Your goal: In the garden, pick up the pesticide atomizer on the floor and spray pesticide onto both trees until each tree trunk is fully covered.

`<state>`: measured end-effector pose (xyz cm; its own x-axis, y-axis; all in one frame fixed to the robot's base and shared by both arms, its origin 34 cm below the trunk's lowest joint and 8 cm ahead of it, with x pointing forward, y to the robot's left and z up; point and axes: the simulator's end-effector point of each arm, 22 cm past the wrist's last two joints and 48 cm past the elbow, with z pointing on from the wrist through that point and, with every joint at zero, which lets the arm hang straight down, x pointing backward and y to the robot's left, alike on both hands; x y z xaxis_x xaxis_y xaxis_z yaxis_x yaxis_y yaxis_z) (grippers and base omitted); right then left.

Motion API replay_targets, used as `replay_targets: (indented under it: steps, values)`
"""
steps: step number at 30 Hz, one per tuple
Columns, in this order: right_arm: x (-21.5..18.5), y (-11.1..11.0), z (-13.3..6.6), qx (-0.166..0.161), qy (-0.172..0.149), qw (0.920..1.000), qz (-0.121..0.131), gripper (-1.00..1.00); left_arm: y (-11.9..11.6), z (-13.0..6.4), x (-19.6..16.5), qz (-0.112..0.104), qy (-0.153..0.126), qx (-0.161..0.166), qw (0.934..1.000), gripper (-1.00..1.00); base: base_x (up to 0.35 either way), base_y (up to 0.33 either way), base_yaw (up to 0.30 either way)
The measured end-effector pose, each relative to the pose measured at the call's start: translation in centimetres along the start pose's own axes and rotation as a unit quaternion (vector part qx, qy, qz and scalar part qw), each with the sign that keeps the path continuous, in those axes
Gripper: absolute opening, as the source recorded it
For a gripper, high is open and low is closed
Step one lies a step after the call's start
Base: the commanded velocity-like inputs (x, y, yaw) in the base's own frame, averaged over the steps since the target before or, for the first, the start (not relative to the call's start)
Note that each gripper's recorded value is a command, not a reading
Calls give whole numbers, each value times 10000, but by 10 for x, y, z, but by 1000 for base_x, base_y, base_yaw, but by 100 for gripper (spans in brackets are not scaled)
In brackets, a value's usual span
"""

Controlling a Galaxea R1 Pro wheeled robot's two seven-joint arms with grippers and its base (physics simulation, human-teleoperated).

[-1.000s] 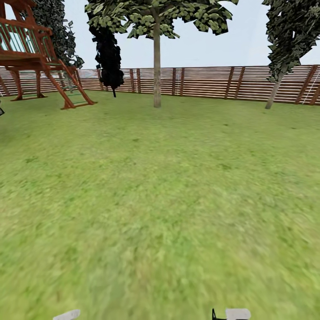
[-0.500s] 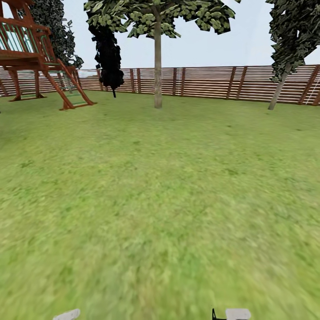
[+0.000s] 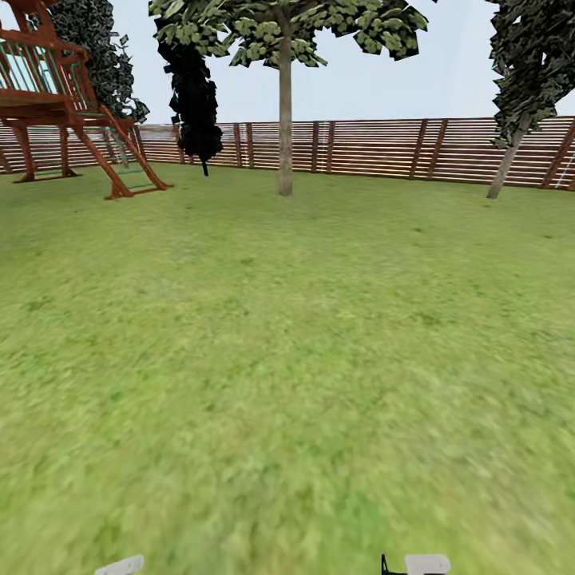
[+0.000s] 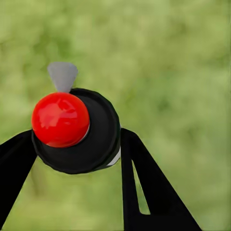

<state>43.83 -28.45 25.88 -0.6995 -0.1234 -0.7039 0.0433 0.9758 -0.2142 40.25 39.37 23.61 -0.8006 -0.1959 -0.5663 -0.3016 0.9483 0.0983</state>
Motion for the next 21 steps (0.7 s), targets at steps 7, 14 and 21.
replay_targets:
  steps: [7,14,21]
  values:
    - [0,0,0,0,1,10000,0,100,-1,0,0,7,2,10,10000,-100,339,96,0]
    - [0,3,-1,-18,6,10000,12,100,1,0,0,-8,5,-12,10000,-100,339,88,0]
    - [-3,9,-1,-14,-15,10000,82,100,3,0,1,-15,11,-21,10000,-100,339,10,0]
